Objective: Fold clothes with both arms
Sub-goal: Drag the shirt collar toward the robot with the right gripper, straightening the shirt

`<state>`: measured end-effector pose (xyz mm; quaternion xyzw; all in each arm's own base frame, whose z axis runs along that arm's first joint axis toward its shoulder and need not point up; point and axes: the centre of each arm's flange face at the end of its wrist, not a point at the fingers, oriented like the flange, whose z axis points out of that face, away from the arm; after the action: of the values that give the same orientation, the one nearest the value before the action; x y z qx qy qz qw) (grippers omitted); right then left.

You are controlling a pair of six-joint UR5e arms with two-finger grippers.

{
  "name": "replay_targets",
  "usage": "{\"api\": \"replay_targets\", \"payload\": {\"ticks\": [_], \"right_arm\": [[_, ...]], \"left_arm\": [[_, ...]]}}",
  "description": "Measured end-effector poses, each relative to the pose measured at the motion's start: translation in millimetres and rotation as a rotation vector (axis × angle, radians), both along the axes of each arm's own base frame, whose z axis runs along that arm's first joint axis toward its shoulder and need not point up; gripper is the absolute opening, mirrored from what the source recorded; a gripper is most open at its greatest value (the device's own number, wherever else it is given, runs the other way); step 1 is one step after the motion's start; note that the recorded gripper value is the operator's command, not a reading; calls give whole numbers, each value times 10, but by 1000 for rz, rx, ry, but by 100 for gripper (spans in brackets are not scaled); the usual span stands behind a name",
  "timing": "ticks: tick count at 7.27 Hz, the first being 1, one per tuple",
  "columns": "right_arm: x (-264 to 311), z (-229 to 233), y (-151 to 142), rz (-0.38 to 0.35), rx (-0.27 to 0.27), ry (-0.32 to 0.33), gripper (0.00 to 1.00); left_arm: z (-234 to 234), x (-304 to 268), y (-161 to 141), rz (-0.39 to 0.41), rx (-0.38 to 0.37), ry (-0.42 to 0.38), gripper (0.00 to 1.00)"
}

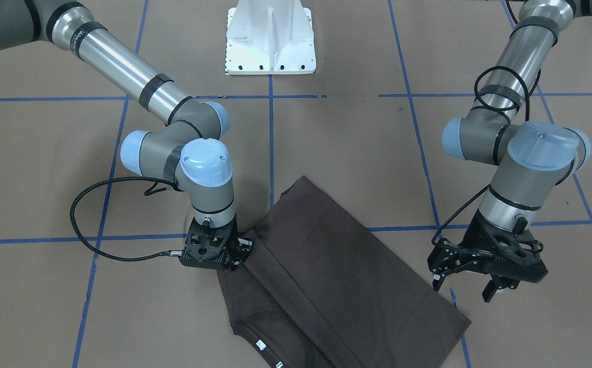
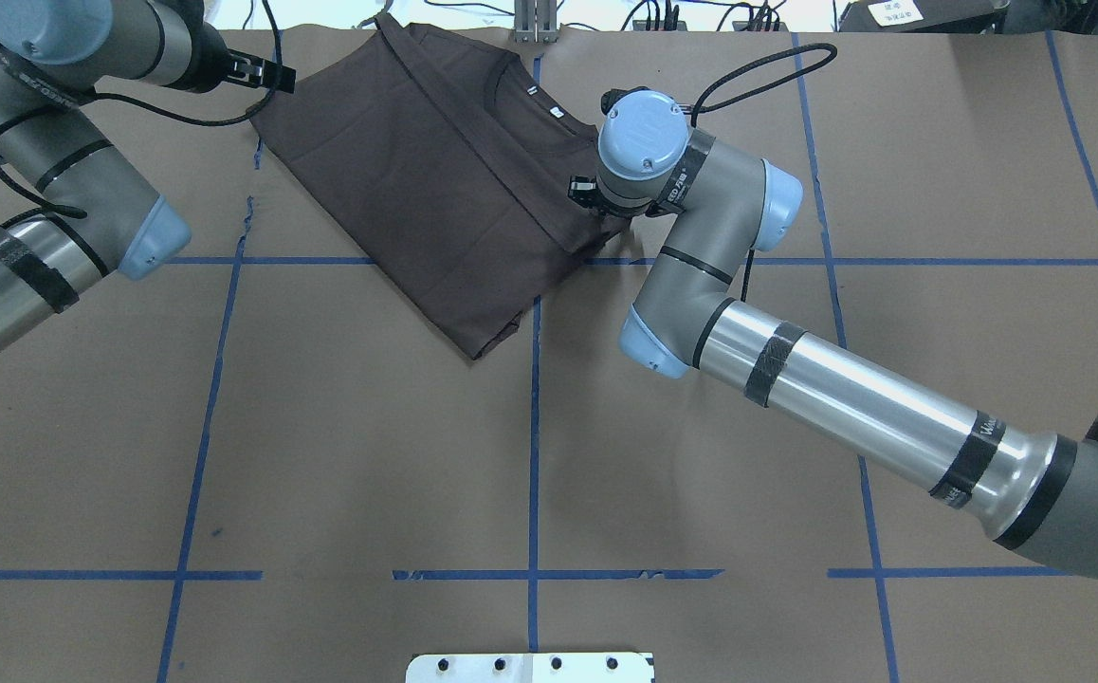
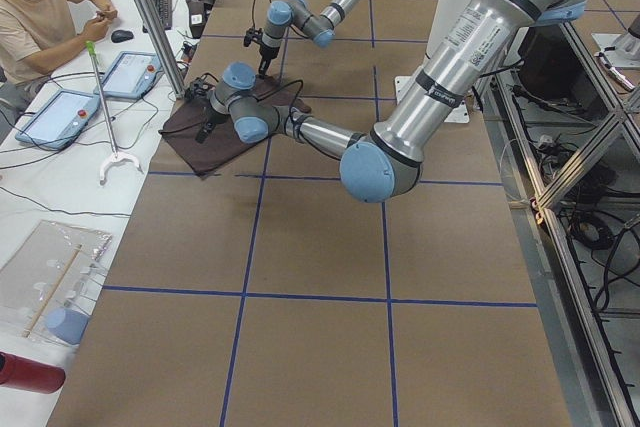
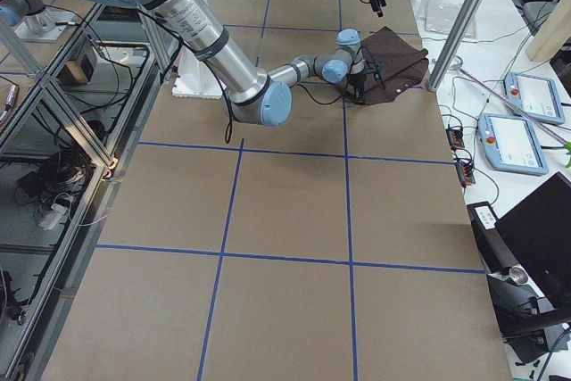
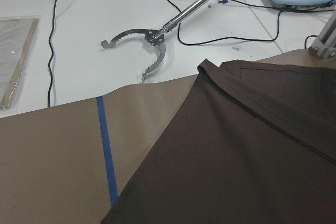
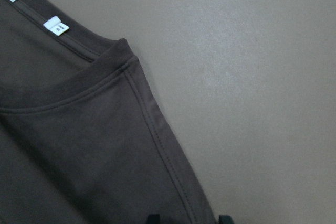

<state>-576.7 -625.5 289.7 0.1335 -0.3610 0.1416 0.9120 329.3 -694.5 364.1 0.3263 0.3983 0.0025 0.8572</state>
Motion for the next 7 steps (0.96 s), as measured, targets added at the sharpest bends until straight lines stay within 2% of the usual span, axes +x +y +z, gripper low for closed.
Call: {"api": "replay_targets", "payload": {"ticks": [3,4,5,6,7], "right_arm": [[102,-143,9,5,10,-18,0],[182,-248,181,-1,11,-29,0],[266,-362,553,-14,8,-36,0],[356,-459,1113,-28,15,-38,0],[441,-545,1800,-46,33,-34,0]], "left_arm": [[27,-4,6,0,-3,-2,100],[35,-2,10,2,-3,-2,100],[44,2,13,3,-3,-3,100],[49,5,15,6,-3,-4,100],[48,12,20,9,-4,-3,100]]}}
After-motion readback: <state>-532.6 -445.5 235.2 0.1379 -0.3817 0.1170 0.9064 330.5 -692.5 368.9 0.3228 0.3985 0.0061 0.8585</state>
